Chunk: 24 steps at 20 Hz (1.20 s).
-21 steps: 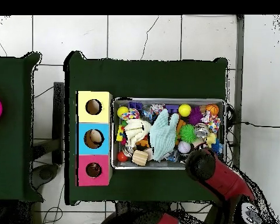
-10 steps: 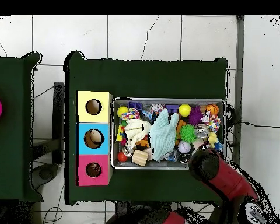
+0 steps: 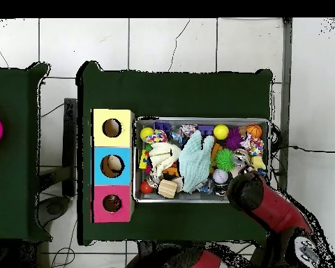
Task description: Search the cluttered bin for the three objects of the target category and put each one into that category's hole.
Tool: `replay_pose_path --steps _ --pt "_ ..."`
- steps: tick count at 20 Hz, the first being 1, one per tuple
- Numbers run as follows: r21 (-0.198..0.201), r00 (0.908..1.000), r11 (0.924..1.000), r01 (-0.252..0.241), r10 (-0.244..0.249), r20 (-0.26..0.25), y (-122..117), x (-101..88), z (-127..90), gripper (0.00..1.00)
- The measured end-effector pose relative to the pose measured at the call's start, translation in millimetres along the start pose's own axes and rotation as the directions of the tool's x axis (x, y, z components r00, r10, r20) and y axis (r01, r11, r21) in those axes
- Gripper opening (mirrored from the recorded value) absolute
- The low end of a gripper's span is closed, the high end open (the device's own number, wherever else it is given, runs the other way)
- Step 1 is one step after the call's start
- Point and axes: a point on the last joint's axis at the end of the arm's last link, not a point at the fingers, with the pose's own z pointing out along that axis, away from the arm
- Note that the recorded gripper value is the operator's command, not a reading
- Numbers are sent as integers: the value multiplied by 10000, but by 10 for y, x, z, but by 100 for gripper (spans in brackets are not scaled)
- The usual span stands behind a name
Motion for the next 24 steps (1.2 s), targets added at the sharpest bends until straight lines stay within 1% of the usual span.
replay_pose_path --steps 2,3,6,7,10,13,15,19,21,24 --pt "-125 9995 9995 283 -281 173 40 -64 -2 100" --pt "-240 9980 9982 553 -545 330 77 -116 -15 100" --pt "-366 9956 9959 826 -809 472 124 -162 -43 100" --pt "-514 9929 9930 1066 -1036 576 180 -190 -78 100" --pt "-766 9895 9881 1331 -1281 669 250 -228 -127 100" --pt "-1027 9872 9833 1501 -1434 691 287 -263 -146 100" --pt "-1274 9855 9784 1626 -1548 689 300 -299 -135 100" --pt "-1443 9831 9735 1774 -1686 709 320 -313 -103 100" --pt "-1586 9812 9692 1886 -1791 724 362 -313 -81 100" --pt "-1644 9796 9664 1978 -1887 689 397 -323 -78 100"
